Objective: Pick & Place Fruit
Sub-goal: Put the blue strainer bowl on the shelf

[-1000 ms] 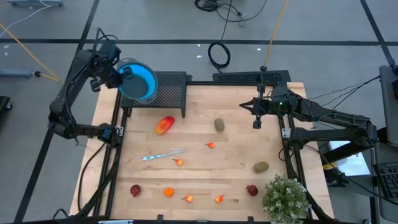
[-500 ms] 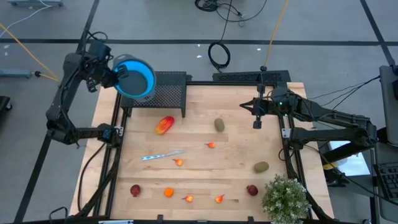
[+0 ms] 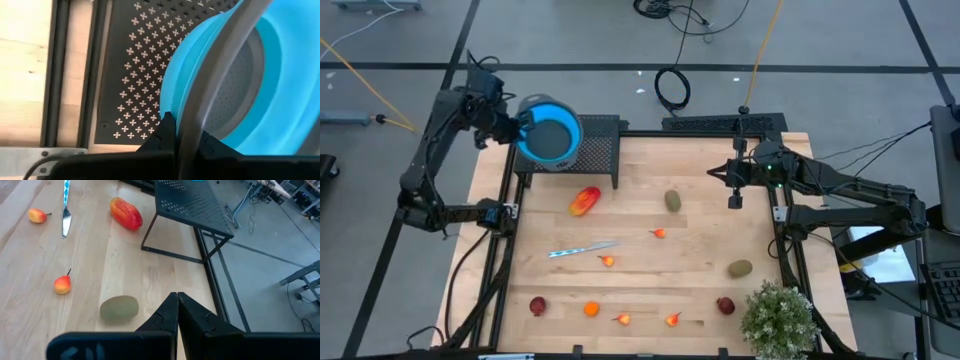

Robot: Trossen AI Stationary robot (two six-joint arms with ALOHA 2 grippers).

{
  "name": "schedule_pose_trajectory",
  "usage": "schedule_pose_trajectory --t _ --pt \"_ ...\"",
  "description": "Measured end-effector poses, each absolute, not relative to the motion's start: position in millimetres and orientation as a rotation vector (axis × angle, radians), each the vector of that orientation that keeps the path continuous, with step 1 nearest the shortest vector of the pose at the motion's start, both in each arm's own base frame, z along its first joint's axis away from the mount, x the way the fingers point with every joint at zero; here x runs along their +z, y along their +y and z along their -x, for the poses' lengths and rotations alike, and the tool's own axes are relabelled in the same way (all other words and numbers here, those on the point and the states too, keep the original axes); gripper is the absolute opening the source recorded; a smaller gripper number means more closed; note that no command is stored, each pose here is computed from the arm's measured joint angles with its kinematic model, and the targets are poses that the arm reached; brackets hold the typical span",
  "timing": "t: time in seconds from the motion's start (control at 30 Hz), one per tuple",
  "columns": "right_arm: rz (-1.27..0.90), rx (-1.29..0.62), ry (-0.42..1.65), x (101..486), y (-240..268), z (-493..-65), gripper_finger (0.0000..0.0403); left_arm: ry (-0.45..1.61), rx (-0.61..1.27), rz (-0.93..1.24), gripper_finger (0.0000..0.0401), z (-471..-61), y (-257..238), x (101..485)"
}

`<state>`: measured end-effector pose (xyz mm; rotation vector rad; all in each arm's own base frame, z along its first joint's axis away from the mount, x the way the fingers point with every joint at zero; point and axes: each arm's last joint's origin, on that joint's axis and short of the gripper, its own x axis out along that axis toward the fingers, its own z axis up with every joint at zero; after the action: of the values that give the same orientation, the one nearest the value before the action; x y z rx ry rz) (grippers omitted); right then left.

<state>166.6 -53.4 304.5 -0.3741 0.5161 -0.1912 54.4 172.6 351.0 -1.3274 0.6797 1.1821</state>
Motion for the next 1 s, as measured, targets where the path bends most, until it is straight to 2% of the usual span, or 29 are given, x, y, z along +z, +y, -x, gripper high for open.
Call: schedule_pose_trajectory --t 1.0 --pt "0.373 -0.192 0.52 304.2 -53.3 -166.4 0.0 0.651 1.308 1.404 0.0 -52.5 171.3 349.7"
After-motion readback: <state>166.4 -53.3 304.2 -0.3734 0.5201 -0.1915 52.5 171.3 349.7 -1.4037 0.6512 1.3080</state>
